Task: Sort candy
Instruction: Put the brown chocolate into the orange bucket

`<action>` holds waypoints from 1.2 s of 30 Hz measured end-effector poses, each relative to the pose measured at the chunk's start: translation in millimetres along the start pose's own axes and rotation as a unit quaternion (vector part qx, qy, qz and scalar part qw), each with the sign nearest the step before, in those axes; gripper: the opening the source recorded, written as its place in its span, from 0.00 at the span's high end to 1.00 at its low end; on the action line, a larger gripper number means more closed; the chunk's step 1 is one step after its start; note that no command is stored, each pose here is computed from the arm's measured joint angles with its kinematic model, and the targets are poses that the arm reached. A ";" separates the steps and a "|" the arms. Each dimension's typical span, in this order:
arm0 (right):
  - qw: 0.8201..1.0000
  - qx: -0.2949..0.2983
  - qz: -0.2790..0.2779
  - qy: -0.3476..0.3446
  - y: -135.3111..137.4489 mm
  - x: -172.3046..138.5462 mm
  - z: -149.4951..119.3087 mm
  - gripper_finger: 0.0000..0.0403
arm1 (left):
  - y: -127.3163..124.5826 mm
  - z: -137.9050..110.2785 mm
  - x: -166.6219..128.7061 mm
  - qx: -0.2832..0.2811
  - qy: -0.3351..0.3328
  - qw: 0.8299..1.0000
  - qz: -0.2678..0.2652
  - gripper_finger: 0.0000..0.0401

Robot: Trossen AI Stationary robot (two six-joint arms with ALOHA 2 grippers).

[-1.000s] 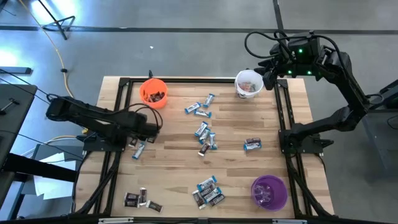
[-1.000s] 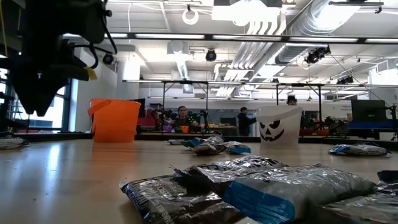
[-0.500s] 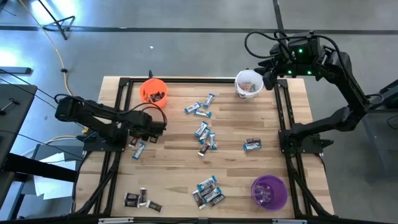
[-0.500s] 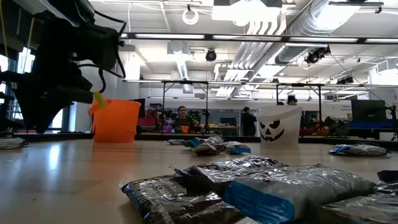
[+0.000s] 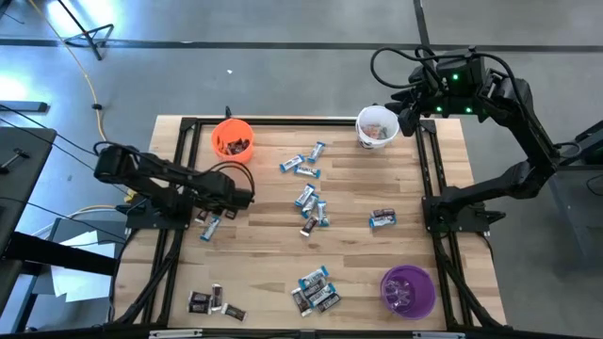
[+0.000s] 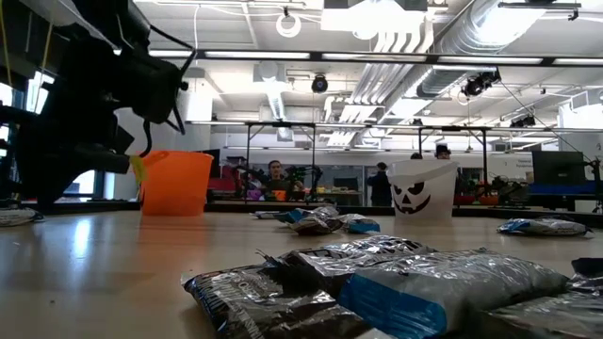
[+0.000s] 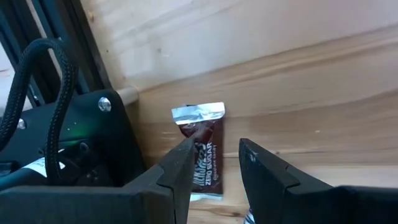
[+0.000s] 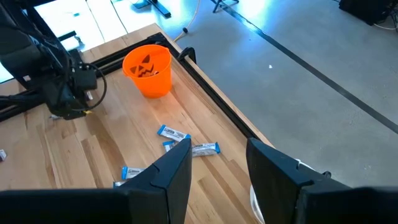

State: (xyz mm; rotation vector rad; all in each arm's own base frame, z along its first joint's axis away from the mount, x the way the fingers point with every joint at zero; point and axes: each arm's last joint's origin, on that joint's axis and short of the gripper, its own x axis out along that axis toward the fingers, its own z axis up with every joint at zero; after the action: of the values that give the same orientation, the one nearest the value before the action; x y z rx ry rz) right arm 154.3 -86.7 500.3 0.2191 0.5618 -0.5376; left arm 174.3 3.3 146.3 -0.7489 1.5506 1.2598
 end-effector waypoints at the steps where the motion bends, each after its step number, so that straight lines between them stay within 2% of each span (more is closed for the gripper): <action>1: 1.000 0.000 0.000 0.000 0.0 -0.1 -0.1 0.63 | -1.2 -0.5 1.4 0.002 0.002 1.000 0.005 0.71; 11: 1.000 0.000 0.000 0.000 0.0 0.0 0.0 0.63 | -10.8 -8.3 11.7 0.019 0.003 0.999 0.046 0.71; 16: 1.000 0.000 0.000 0.000 0.0 -0.1 -0.1 0.63 | -15.8 -14.3 18.9 -0.029 0.009 0.997 0.065 0.71; 21: 1.000 0.000 0.000 0.000 0.0 -0.1 0.0 0.63 | -12.6 -22.0 30.1 -0.055 0.017 0.998 0.031 0.75; 31: 1.000 0.000 0.000 0.000 0.0 -0.1 0.0 0.63 | -8.3 -21.4 21.9 -0.062 0.007 0.998 -0.021 0.97; 36: 1.000 0.000 0.000 0.000 0.0 0.0 0.0 0.63 | -8.7 -20.5 15.9 -0.065 -0.001 0.996 -0.063 0.99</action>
State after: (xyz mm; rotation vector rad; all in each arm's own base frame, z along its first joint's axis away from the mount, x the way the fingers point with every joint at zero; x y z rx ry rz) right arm 154.3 -86.7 500.3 0.2187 0.5618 -0.5375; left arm 170.6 -17.0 128.4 -0.9144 1.4064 1.2757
